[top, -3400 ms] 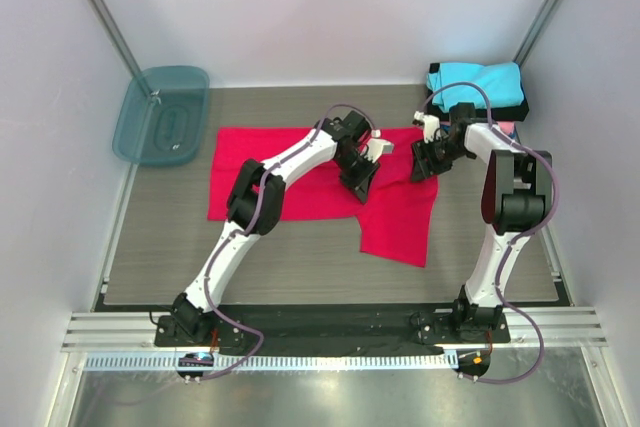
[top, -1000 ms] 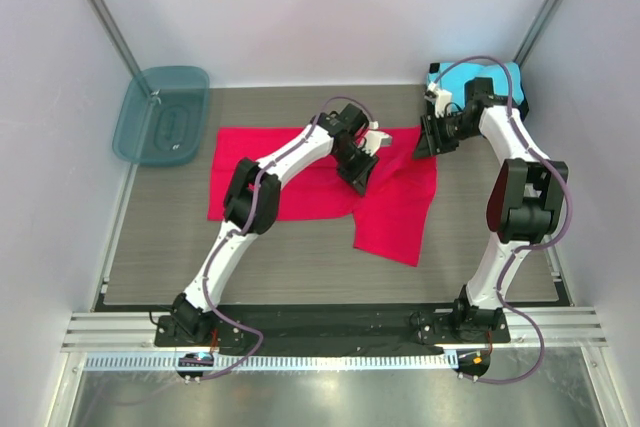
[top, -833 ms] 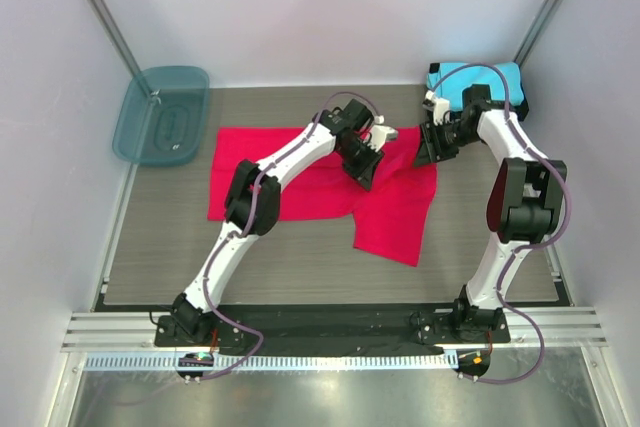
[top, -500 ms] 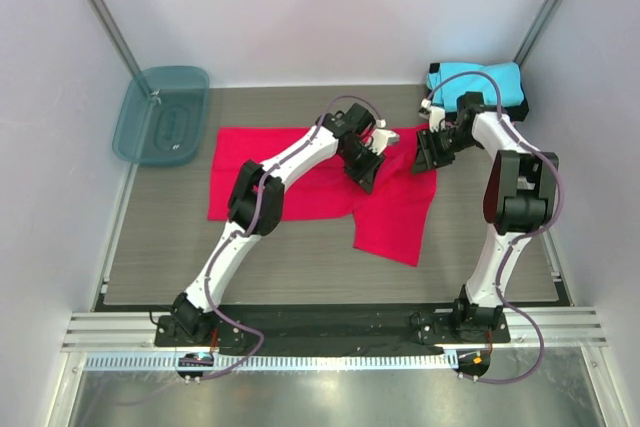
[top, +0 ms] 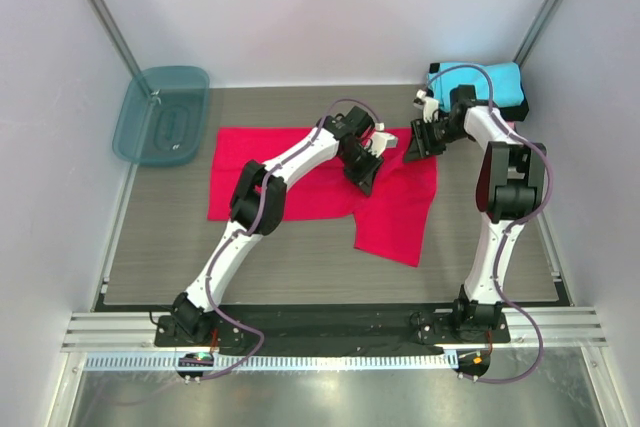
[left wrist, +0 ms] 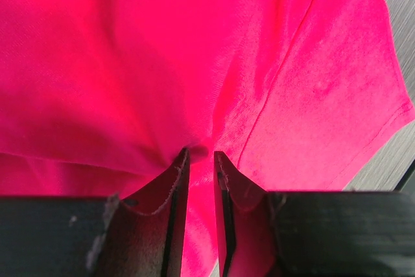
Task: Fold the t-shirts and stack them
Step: Fold the tshirt
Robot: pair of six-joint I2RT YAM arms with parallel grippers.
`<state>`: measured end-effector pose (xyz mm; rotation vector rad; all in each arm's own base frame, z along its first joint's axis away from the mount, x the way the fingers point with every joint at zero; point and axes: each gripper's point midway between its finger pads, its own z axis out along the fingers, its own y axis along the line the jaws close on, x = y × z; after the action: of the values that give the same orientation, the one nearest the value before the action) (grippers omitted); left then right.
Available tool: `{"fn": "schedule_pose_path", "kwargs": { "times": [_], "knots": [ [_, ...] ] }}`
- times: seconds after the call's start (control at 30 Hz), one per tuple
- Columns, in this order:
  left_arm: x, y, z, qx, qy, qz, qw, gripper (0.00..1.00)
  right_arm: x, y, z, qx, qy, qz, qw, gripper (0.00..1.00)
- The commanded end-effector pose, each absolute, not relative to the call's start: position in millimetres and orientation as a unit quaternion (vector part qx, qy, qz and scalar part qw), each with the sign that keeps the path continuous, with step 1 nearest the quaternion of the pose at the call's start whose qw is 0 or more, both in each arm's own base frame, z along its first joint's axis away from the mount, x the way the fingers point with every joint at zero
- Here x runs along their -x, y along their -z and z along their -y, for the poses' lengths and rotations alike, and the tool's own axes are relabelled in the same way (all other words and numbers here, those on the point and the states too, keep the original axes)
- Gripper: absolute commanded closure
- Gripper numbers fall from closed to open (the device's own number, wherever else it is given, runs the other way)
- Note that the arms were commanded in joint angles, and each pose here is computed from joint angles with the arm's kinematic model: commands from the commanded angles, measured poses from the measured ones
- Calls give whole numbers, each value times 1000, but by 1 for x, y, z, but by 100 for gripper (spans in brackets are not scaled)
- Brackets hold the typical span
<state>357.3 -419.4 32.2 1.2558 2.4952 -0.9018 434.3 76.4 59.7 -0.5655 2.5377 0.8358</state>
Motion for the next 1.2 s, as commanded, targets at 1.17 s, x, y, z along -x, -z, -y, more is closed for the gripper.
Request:
{"fn": "schedule_pose_path", "kwargs": {
  "times": [1.17],
  "knots": [
    [-399, -142, 360, -394, 246, -856, 230, 66, -511, -155, -117, 211, -301, -858, 359, 57]
  ]
}}
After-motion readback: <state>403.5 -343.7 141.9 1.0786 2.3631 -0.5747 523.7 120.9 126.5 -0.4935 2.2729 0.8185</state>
